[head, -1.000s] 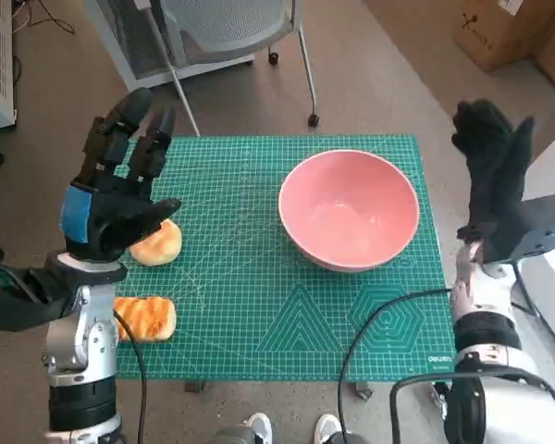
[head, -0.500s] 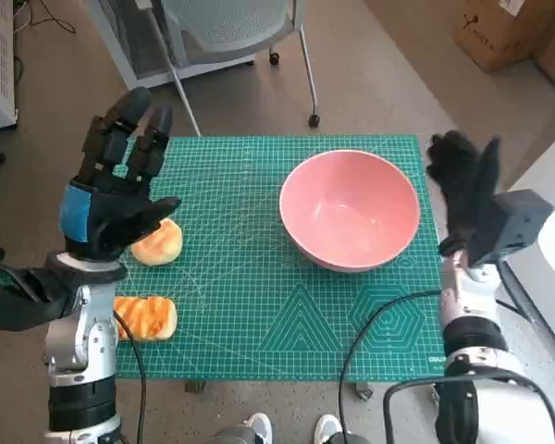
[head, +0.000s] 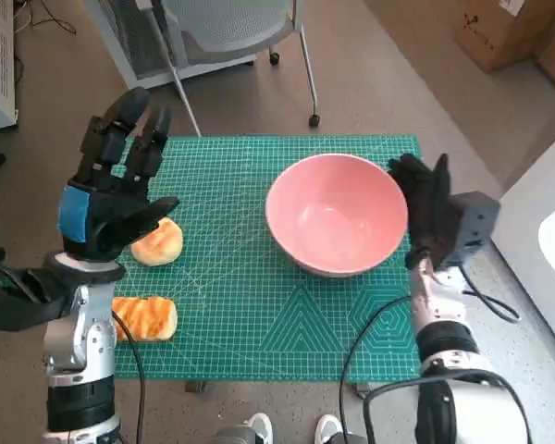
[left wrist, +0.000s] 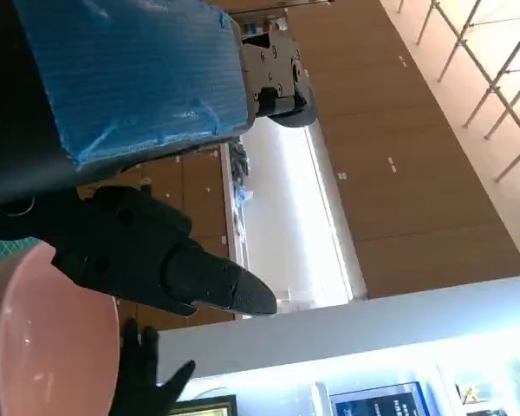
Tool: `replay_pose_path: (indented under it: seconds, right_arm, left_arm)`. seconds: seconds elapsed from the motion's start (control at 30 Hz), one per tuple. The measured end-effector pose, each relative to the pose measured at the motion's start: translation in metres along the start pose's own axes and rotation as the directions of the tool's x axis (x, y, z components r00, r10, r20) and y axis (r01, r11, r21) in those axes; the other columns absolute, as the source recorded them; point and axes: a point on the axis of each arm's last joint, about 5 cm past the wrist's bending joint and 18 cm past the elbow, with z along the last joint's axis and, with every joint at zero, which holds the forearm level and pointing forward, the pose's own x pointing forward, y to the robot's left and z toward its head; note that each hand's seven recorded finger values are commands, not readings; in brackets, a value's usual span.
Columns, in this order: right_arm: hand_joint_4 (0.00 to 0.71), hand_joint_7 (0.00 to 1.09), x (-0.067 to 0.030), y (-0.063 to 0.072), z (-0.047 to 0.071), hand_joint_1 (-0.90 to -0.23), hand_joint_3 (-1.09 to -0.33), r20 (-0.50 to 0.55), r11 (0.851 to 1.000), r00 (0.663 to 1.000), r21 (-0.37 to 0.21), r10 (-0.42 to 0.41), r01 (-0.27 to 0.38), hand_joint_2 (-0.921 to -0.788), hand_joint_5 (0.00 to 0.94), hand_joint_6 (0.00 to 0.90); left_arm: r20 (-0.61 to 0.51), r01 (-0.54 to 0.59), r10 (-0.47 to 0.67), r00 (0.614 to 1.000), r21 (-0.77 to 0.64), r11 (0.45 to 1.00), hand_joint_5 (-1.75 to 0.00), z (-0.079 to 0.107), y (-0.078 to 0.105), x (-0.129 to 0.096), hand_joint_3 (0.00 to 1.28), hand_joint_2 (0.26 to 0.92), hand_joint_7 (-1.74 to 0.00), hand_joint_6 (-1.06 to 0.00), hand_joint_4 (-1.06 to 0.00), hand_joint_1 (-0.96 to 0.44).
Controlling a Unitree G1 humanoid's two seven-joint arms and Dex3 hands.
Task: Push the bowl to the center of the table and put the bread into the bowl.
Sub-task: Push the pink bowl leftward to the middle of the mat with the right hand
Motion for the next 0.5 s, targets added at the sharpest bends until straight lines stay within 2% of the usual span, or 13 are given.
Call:
replay_pose_path:
  seconds: [0.2,0.5]
  right_arm:
    - [0.442,0.05,0.0010,0.013,-0.002,-0.571,-0.759,-0.023,0.999,0.999,0.016,0.034,-0.033,-0.921,0.018,0.593]
    - [0.453,0.05,0.0040,0.026,0.000,-0.581,-0.744,-0.035,0.997,0.996,0.020,0.082,-0.081,-0.921,0.018,0.599]
  left_arm:
    - [-0.015,-0.017,0.017,1.000,0.013,1.000,-0.01,-0.001,0.001,-0.005,0.03,0.921,-0.61,0.00,-0.12,-0.41]
    - [-0.015,-0.036,0.037,0.999,0.030,0.999,0.00,0.002,0.002,-0.012,0.04,0.921,-0.59,0.00,-0.11,-0.41]
